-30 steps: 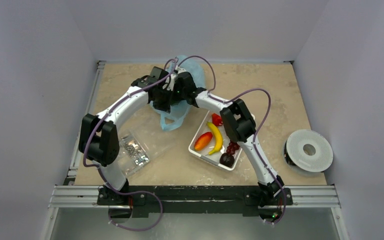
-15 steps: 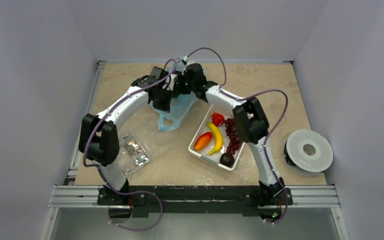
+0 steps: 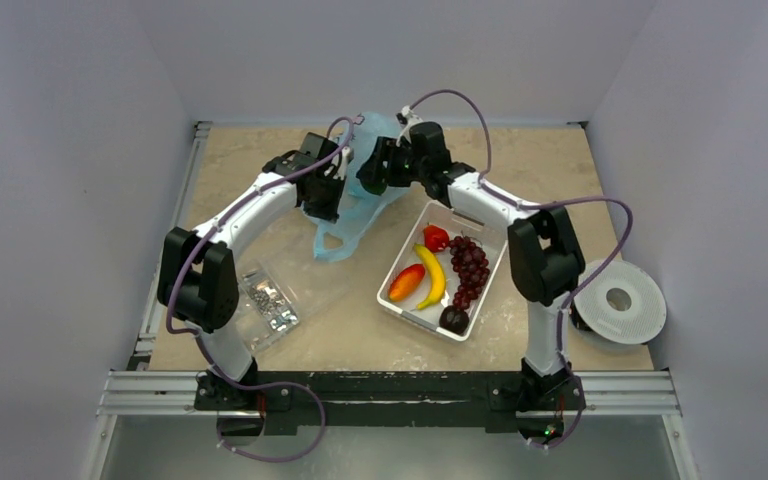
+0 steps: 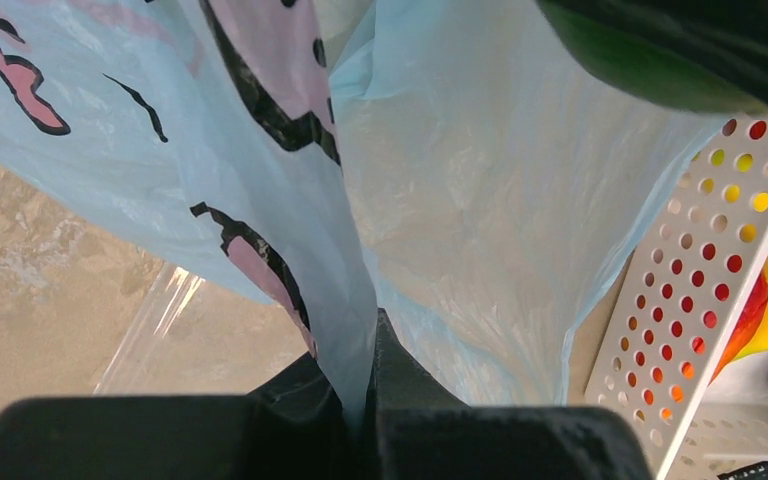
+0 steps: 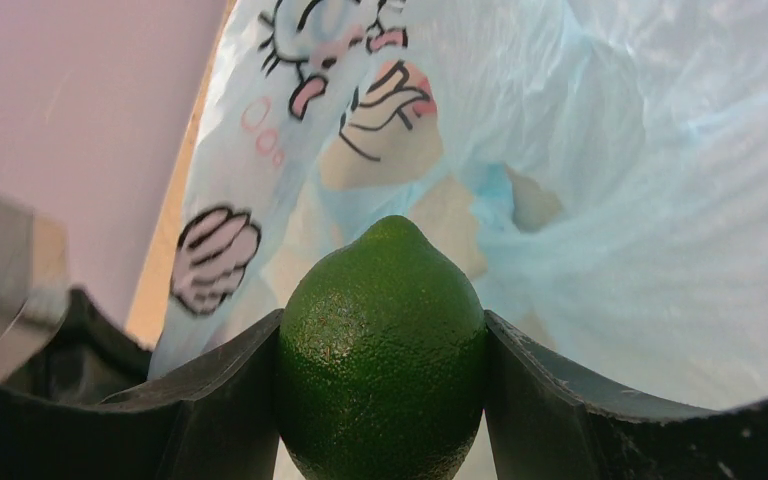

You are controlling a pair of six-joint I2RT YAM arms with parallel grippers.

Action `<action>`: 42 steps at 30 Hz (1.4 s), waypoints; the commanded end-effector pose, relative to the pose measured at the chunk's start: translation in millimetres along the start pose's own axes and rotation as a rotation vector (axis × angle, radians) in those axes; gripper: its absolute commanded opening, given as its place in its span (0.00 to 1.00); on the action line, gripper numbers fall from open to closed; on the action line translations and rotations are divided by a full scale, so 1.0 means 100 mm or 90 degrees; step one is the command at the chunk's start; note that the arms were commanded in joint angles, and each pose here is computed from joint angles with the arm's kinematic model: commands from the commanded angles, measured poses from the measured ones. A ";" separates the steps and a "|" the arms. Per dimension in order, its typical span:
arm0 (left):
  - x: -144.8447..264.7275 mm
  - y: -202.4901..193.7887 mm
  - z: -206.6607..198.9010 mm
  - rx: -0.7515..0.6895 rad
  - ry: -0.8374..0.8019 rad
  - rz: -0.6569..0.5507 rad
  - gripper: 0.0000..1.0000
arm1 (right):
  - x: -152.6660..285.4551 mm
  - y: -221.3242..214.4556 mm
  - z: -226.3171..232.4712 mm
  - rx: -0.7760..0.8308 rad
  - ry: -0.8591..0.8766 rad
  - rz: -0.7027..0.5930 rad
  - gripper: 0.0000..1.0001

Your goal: Take the fake fruits out of the plastic bag

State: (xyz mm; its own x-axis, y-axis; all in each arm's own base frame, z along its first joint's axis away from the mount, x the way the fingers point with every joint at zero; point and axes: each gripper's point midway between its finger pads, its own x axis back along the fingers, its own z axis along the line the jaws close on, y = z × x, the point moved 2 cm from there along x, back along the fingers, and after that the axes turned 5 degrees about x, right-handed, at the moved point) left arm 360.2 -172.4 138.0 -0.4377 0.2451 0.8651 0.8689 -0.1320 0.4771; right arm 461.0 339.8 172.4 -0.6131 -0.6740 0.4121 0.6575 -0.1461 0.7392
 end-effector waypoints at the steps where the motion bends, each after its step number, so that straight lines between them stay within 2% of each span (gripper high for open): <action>1: 0.01 0.10 0.06 -0.012 0.014 -0.031 0.00 | 0.52 0.32 0.24 0.064 0.017 -0.064 0.02; 4: -0.02 0.10 0.07 -0.004 0.022 -0.029 0.00 | 0.84 0.27 0.22 0.082 -0.005 -0.075 0.00; 11: -0.04 0.12 0.08 0.016 0.023 -0.036 0.00 | 1.43 -0.25 0.08 0.087 -0.034 -0.066 0.00; 14: -0.04 0.19 0.02 0.067 -0.014 -0.042 0.00 | 1.68 -0.45 -0.01 0.096 -0.064 -0.054 0.00; 18: -0.04 0.46 -0.04 0.142 -0.059 -0.057 0.00 | 1.96 -0.64 -0.11 0.100 -0.098 -0.057 0.00; 23: -0.07 0.98 -0.08 0.194 -0.110 -0.096 0.00 | 2.19 -0.82 -0.21 0.105 -0.131 -0.042 0.00; 30: -0.14 1.47 0.02 0.214 -0.152 -0.122 0.00 | 2.34 -0.98 -0.23 0.106 -0.134 -0.025 0.00; 32: -0.14 1.54 0.04 0.208 -0.166 -0.126 0.16 | 2.36 -1.01 -0.23 0.108 -0.134 -0.019 0.00; 37: 0.09 1.58 0.11 0.181 -0.144 -0.145 0.43 | 2.35 -1.03 -0.25 0.109 -0.136 -0.012 0.00; 38: 0.19 1.59 0.12 0.172 -0.136 -0.156 0.64 | 2.33 -1.04 -0.25 0.109 -0.137 -0.009 0.00; 39: 0.27 1.59 0.13 0.163 -0.130 -0.162 0.77 | 2.32 -1.04 -0.26 0.108 -0.138 -0.007 0.00; 40: 0.36 1.59 0.14 0.154 -0.123 -0.169 0.83 | 2.31 -1.04 -0.26 0.107 -0.138 -0.002 0.00; 42: 0.56 1.58 0.19 0.140 -0.098 -0.185 0.86 | 2.28 -1.06 -0.25 0.107 -0.133 0.010 0.00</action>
State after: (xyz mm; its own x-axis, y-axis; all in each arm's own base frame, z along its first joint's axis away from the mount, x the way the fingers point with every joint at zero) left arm 493.7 -177.0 189.0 -0.5506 0.4135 0.7252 0.8326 0.2085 0.5132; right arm 258.8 180.5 172.1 -0.6967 -0.4993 0.5151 0.6036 -0.0199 0.7970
